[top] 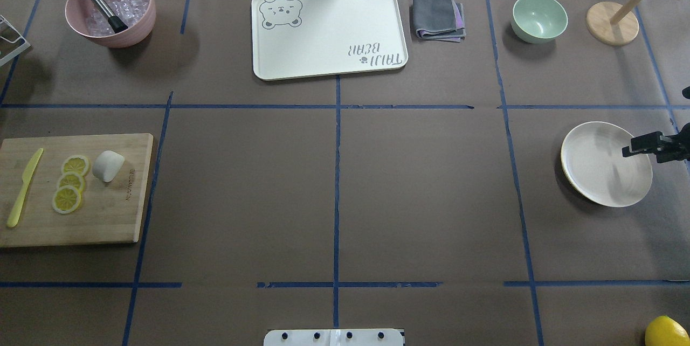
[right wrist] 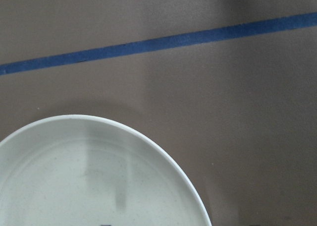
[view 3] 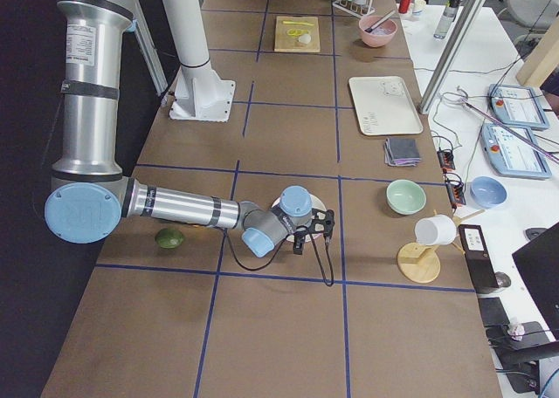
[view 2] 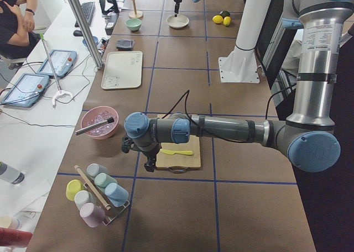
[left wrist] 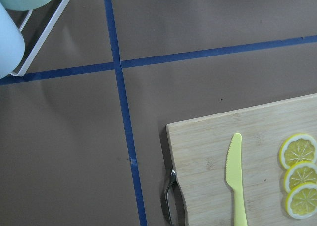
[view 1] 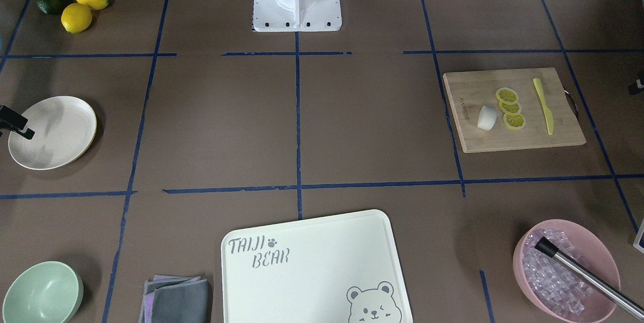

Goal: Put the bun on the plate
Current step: 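Reach the right gripper to the white plate rim and grasp it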

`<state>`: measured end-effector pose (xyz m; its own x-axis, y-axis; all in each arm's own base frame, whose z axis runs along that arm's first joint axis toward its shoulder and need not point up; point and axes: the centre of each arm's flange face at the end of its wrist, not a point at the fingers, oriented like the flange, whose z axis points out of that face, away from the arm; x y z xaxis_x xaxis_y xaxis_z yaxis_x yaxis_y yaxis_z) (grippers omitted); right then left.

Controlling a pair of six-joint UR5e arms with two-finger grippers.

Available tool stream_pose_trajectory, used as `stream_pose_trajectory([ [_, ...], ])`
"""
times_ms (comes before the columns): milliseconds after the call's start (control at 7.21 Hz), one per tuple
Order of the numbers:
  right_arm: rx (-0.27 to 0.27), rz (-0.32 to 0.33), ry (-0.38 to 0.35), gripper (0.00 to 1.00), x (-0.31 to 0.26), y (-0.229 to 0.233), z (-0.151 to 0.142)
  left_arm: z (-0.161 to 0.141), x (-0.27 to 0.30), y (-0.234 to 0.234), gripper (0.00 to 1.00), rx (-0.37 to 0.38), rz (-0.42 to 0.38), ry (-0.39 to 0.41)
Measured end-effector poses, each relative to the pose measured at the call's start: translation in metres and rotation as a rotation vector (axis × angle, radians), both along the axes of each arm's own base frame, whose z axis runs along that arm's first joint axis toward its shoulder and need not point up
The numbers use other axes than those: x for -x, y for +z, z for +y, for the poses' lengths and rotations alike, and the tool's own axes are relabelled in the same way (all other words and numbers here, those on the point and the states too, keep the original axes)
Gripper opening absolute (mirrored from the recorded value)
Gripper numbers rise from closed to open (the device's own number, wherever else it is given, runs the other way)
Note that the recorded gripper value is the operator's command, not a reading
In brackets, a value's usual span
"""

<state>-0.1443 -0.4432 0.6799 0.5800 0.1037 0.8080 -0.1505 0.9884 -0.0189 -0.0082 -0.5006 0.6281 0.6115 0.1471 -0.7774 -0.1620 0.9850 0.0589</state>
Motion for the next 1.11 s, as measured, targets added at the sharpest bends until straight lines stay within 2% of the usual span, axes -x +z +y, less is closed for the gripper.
stream_pose_trajectory([
  [139, 0.005, 0.003, -0.006, 0.47, 0.002, 0.003, 0.001, 0.0, 0.0, 0.0, 1.0, 0.0, 0.0, 0.0],
  [277, 0.011, 0.006, -0.009, 0.0, 0.003, 0.007, 0.003, 0.0, 0.0, 0.0, 1.0, 0.0, 0.0, 0.001],
  [832, 0.017, 0.0, -0.015, 0.0, 0.003, 0.008, 0.004, 0.0, -0.001, -0.002, 1.0, -0.004, 0.003, 0.001],
  [1109, -0.024, -0.055, -0.011, 0.0, 0.008, -0.039, -0.001, 0.0, -0.001, -0.004, 1.0, -0.008, 0.004, 0.0],
])
